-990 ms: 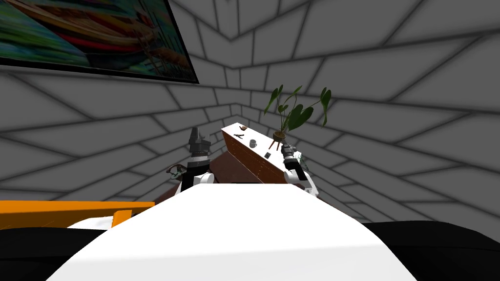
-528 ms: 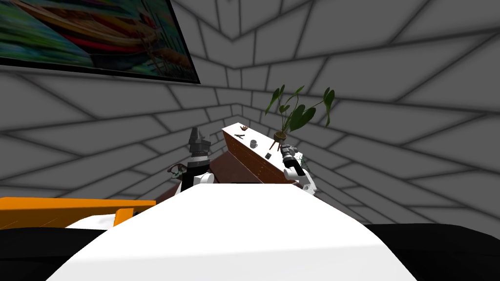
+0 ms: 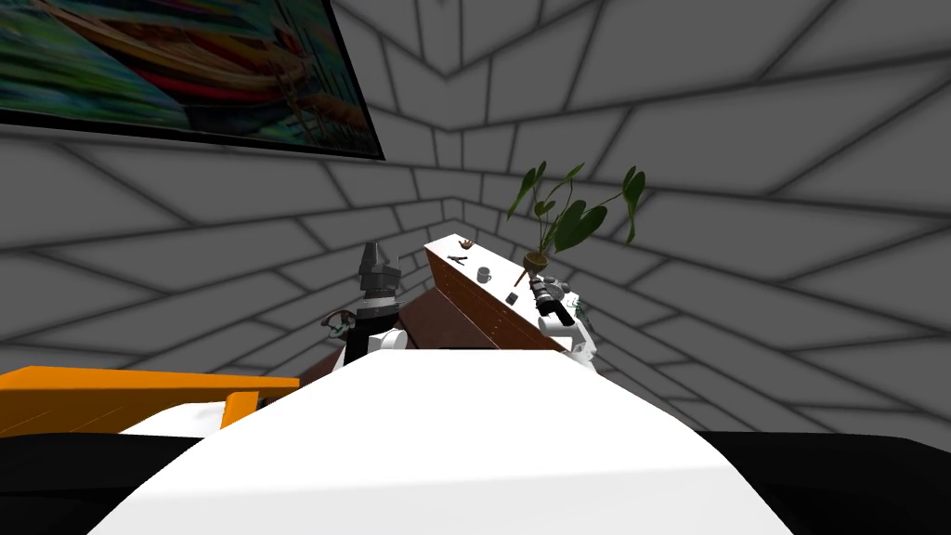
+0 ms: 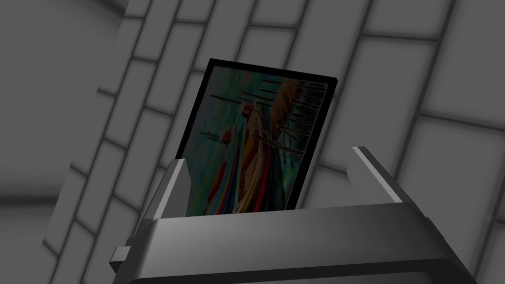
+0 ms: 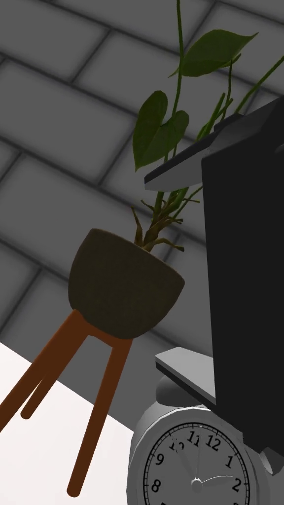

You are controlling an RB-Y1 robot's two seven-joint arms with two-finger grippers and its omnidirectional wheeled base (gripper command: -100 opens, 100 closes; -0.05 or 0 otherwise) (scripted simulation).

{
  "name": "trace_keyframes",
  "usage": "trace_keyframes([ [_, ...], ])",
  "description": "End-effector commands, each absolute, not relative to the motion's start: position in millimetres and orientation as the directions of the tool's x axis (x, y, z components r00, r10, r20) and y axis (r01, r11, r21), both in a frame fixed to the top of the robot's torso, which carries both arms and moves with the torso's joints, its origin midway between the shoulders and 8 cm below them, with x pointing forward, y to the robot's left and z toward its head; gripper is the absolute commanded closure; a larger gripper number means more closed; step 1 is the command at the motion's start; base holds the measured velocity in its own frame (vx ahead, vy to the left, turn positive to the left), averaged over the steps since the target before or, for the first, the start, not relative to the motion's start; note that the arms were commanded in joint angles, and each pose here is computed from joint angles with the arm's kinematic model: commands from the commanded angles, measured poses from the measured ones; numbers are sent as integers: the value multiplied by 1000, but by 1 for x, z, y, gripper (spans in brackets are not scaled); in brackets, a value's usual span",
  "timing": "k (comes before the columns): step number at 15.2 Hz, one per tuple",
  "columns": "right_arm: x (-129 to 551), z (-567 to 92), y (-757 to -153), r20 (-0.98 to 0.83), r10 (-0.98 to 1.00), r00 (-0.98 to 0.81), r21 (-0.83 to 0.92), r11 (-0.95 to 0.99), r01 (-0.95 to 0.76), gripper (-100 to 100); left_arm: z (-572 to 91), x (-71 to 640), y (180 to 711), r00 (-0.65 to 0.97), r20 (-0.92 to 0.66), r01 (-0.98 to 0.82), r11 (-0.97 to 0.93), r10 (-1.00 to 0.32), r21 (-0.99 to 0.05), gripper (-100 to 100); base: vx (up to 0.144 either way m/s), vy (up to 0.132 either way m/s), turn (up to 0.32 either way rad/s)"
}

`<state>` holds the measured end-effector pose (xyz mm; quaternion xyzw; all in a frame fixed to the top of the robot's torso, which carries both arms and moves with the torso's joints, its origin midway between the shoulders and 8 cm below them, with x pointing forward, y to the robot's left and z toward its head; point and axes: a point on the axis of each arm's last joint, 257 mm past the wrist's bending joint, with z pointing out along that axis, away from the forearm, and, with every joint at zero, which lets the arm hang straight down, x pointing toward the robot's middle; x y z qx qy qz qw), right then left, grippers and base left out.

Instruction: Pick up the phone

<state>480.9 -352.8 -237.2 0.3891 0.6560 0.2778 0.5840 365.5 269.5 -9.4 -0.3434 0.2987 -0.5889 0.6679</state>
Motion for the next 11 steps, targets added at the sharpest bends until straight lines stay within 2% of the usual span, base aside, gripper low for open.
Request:
trace_keyframes([
  [1, 482, -248, -356, -557, 830, -33, 805, 549, 224, -100, -9, 366, 269, 128, 5, 582, 71, -992, -810, 0, 13, -3, 19],
  [11, 493, -309, -377, -613, 773, -164, 668, 618, 414, -100, -9, 365, 269, 128, 5, 582, 71, -992, -810, 0, 15, -1, 38],
])
